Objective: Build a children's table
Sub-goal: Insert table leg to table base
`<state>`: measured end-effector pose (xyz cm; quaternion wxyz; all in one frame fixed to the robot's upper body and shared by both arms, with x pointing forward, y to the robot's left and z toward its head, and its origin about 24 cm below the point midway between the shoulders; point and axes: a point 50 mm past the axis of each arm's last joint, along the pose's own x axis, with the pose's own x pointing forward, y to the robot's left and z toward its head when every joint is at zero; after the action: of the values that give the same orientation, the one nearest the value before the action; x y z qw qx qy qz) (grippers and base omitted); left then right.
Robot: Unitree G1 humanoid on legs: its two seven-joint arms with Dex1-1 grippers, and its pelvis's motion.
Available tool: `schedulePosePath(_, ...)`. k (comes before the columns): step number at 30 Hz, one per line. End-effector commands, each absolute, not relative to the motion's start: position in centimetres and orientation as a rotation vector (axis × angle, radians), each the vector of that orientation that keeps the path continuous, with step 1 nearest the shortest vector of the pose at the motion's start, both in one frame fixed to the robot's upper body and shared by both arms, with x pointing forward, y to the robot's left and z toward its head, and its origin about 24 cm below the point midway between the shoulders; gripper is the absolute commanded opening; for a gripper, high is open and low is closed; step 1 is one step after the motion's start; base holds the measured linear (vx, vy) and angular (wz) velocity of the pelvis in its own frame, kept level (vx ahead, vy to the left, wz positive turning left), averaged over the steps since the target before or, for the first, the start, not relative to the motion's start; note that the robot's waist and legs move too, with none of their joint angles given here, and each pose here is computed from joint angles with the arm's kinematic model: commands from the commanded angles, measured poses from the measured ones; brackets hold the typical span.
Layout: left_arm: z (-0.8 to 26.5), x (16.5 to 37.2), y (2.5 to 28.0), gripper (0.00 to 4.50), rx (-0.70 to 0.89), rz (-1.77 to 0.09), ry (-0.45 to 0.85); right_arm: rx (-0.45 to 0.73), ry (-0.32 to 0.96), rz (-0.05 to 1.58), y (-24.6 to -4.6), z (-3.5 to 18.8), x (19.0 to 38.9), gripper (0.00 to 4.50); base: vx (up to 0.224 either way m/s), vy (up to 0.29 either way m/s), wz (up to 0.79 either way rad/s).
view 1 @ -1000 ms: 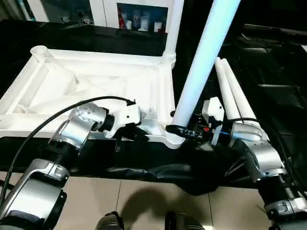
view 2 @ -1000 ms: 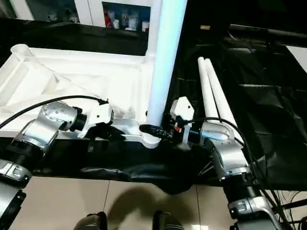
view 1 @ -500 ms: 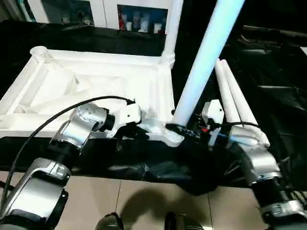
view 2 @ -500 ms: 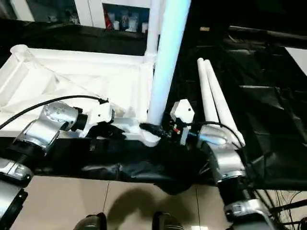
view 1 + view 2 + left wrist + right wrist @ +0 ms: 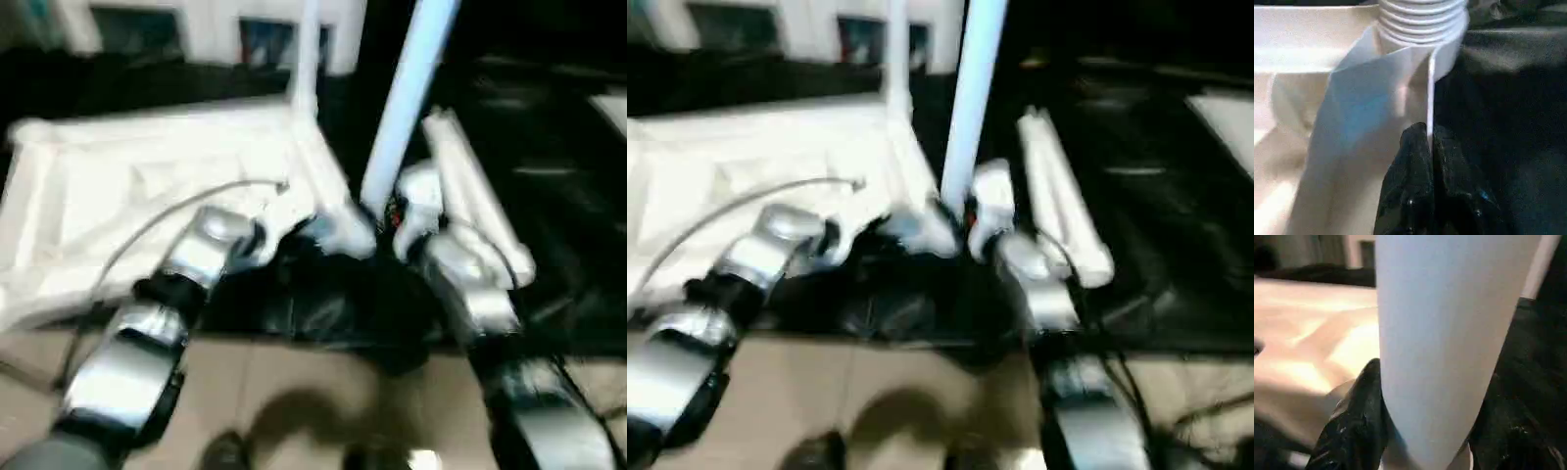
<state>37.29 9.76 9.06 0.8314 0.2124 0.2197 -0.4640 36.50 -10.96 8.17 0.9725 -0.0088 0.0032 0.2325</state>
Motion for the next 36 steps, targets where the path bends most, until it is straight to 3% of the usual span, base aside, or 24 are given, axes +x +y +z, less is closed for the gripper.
schedulePosePath(1,8.7,38.2,12.1,0.00,0.473,-0.769,0.508,-0.024,0.419,0.346,-12.8,-0.3,33.7,1.86,-0.079,-0.044,0.33)
schedulePosePath(9,9.1,38.6,11.7,0.00,0.486,-0.743,0.505,-0.005,0.416,0.285,-11.9,0.1,34.6,1.86,-0.032,-0.013,0.07)
schedulePosePath(23,9.2,38.5,11.4,0.00,0.509,-0.816,0.473,-0.008,0.426,0.372,-10.6,0.6,35.0,1.86,0.000,0.000,0.00)
schedulePosePath(31,9.4,37.6,11.6,0.00,0.566,-0.982,0.466,-0.069,0.478,0.560,-11.1,1.5,35.5,1.86,0.000,0.000,0.00)
schedulePosePath(36,10.3,35.9,12.5,0.00,0.641,-1.265,0.486,-0.136,0.563,0.853,-13.2,2.4,35.0,1.86,0.036,-0.014,0.00)
